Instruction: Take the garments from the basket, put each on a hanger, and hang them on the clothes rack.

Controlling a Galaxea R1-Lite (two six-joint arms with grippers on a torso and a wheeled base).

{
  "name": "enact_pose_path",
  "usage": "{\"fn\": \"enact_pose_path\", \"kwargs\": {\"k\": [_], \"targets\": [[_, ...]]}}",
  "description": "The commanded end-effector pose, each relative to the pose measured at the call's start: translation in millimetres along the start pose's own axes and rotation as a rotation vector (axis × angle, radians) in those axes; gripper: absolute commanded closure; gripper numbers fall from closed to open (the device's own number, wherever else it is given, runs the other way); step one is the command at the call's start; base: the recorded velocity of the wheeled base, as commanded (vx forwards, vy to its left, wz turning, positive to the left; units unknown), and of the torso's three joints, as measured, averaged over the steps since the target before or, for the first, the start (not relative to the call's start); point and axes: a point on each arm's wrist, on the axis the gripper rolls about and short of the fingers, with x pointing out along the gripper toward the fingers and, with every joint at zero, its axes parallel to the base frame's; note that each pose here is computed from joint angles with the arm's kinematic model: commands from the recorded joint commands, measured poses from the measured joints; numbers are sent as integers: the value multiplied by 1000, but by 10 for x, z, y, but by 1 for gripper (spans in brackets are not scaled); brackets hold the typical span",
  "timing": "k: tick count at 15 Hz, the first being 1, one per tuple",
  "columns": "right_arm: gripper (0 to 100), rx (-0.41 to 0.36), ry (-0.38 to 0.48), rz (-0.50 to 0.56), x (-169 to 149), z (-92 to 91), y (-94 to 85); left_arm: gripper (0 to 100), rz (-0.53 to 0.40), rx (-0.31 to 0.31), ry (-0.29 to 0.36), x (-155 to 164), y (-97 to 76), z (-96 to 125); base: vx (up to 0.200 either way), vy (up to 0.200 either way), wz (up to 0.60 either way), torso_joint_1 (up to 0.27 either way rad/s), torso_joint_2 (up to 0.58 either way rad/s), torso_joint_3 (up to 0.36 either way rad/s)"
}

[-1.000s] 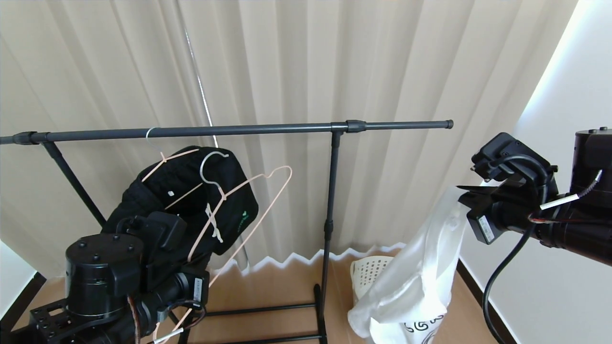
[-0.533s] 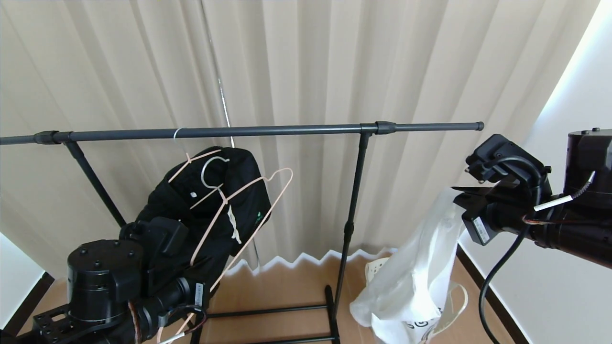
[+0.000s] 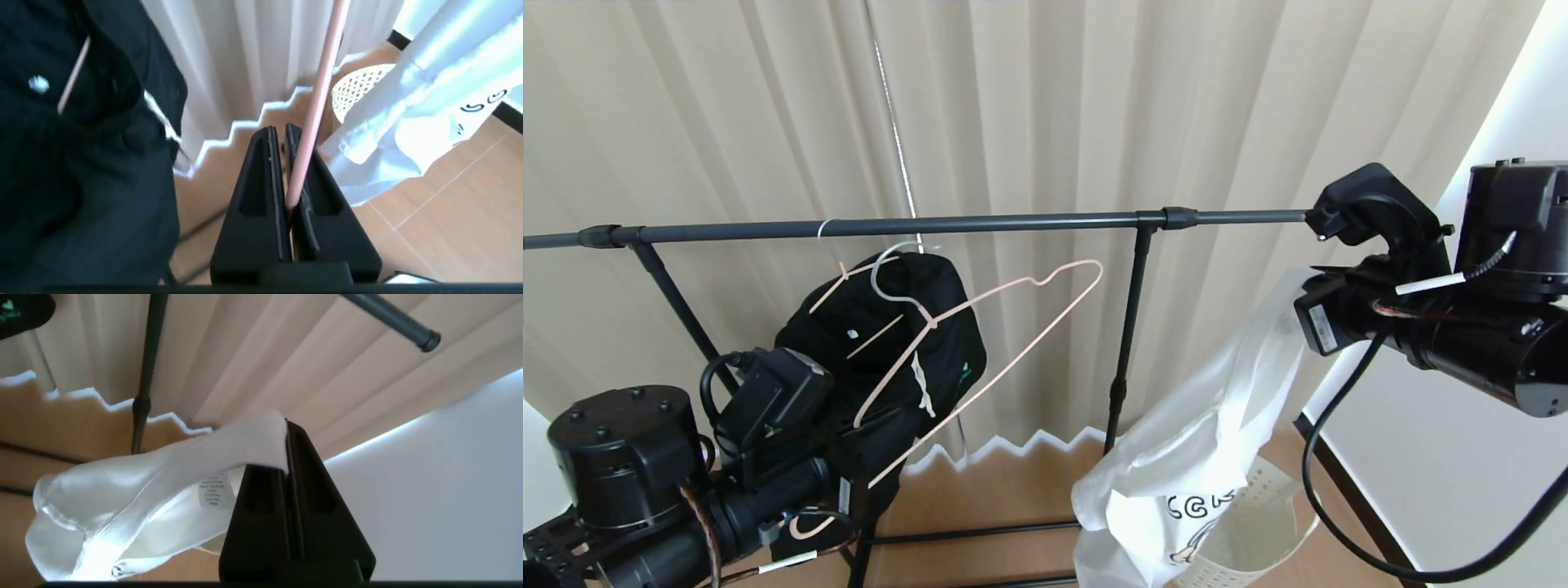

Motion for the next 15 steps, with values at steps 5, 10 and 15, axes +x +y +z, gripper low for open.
{"fn": "enact_pose_path", "kwargs": {"k": [5,10,15], "targets": [[100,71,17,-116,464,-36,339,100,-210,-13,20,-102,-96,-142,0,0,0,0,0,0],[100,76,-10,-93,418,-6,460,100,-354,-26,94,42,-399,-251,0,0,0,0,0,0],[100,80,-27,-38,315,18,628,100,-324,-83,77,214,-507,-295,0,0,0,0,0,0]]}}
